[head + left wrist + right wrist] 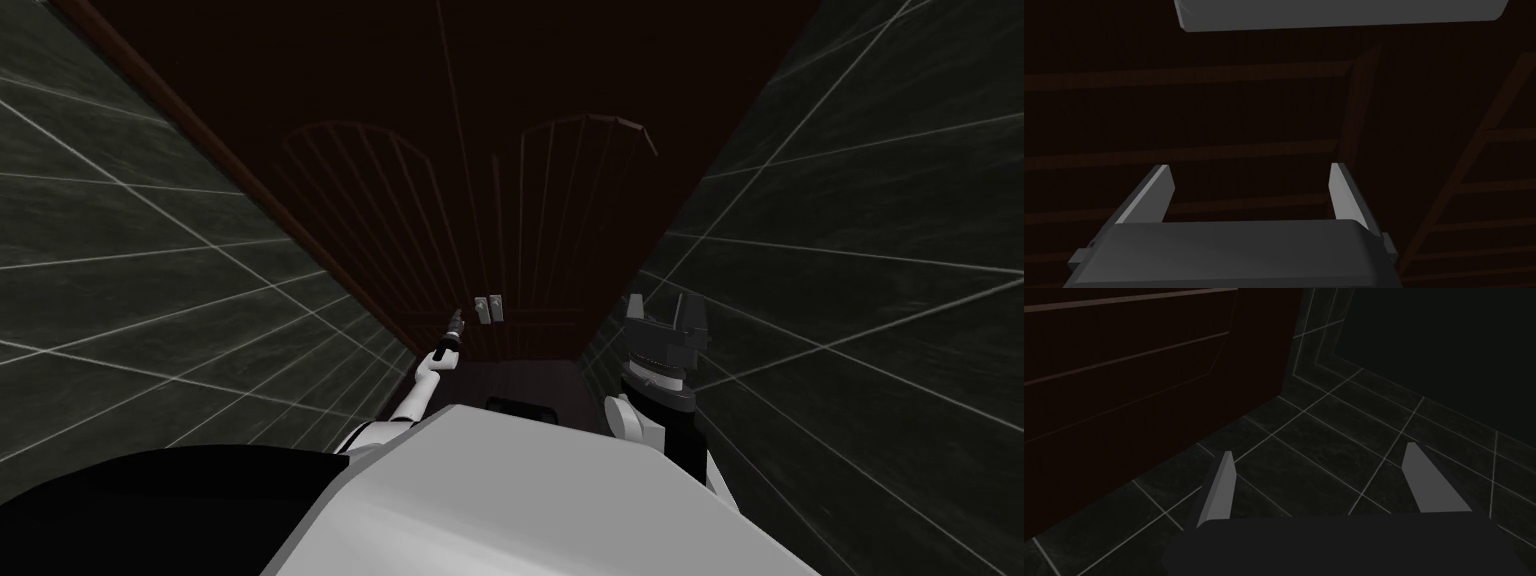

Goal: Pull the door open

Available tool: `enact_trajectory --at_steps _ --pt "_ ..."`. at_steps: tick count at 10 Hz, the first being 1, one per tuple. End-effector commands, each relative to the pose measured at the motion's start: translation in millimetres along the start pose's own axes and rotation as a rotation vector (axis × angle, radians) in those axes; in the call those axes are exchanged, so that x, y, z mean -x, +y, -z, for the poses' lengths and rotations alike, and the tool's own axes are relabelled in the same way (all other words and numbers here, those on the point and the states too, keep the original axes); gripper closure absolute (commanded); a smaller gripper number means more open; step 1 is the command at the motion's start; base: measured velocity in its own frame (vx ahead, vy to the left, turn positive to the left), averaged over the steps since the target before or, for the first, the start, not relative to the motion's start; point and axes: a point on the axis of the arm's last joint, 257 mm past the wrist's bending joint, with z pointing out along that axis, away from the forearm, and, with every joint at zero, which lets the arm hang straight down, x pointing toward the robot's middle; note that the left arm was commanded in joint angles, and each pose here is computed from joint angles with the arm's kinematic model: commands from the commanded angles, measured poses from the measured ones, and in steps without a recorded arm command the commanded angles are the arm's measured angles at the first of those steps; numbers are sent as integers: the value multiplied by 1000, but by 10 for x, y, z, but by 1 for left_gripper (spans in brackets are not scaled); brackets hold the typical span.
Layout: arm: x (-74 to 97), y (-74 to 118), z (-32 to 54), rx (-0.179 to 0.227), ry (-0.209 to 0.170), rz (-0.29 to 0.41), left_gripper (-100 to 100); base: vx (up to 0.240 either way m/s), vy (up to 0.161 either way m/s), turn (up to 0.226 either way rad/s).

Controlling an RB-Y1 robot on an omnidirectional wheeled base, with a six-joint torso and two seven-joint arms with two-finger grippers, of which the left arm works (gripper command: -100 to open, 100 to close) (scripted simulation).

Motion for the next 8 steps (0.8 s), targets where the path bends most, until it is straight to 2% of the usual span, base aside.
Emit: enact_trajectory --at_steps 1,2,4,5,6,8 --pt "-34 5 7 -1 7 3 -100 -218 2 -32" --pt "-130 -15 -2 -6 23 8 -100 -224 -48 -51" --pt "-387 -85 -32 -22 62 23 -100 -201 -129 -119" --pt "-300 -72 -3 -19 49 19 -100 -71 -63 -20" --pt "-45 23 64 2 12 5 -100 -26 22 211" --pt "260 121 149 23 -33 -12 -100 2 83 171"
